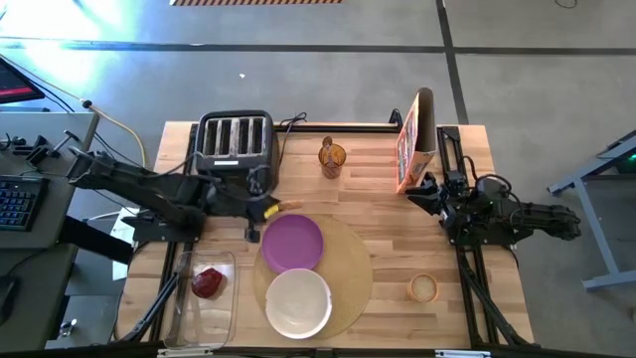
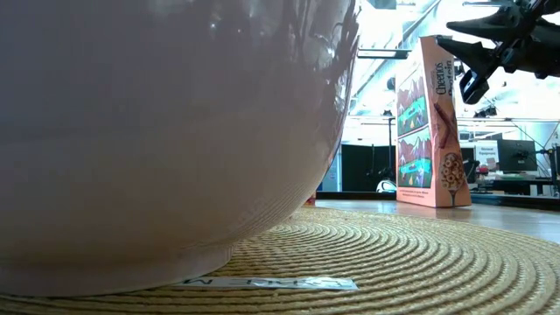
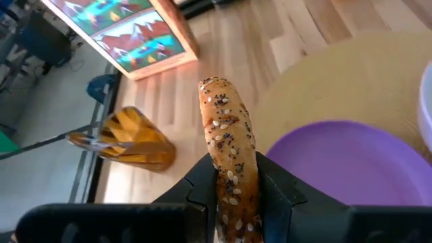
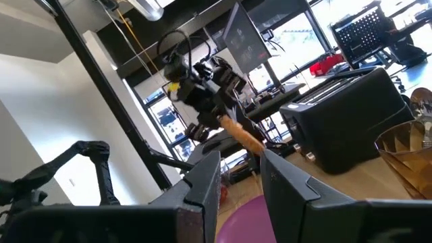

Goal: Arrange a breakfast setting
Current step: Put the bagel from the toaster onto the purple plate

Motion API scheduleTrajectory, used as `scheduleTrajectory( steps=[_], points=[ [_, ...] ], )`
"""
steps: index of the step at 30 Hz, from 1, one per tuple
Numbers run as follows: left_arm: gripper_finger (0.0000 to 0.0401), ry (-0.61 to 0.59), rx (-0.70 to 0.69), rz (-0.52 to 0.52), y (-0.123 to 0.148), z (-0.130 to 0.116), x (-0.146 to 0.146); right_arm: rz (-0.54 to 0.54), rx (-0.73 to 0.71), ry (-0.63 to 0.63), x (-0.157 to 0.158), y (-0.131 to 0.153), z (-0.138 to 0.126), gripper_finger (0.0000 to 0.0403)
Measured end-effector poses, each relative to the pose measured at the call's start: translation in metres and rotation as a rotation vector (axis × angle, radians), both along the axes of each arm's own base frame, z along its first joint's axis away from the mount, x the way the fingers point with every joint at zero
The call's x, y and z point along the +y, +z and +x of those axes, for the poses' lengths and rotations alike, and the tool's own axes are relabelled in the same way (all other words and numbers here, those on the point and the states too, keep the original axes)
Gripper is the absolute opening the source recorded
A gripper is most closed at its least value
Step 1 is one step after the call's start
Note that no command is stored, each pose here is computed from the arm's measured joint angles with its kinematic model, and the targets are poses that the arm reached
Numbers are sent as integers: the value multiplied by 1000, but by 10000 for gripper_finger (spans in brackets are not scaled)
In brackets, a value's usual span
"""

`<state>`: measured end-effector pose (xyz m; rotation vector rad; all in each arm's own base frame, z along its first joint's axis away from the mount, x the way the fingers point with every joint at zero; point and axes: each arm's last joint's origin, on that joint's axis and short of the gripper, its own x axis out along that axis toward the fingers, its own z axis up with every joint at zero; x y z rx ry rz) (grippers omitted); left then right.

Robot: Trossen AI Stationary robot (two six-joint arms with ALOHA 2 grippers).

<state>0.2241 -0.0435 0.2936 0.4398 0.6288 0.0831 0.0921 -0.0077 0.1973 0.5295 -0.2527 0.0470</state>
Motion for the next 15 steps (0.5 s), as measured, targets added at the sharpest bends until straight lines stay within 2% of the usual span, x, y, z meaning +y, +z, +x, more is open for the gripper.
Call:
scheduleTrajectory(
  steps=[4, 7, 15],
  points=[
    [62, 4, 29, 2, -11, 6, -17, -26, 6, -7, 0, -1, 0, 90],
    [62, -6, 56, 45, -19, 9, -29, -60, 11, -16, 0, -1, 0, 90],
    [62, -5, 94, 137, -38, 13, -56, -58, 16, -15, 0, -1, 0, 90]
  ],
)
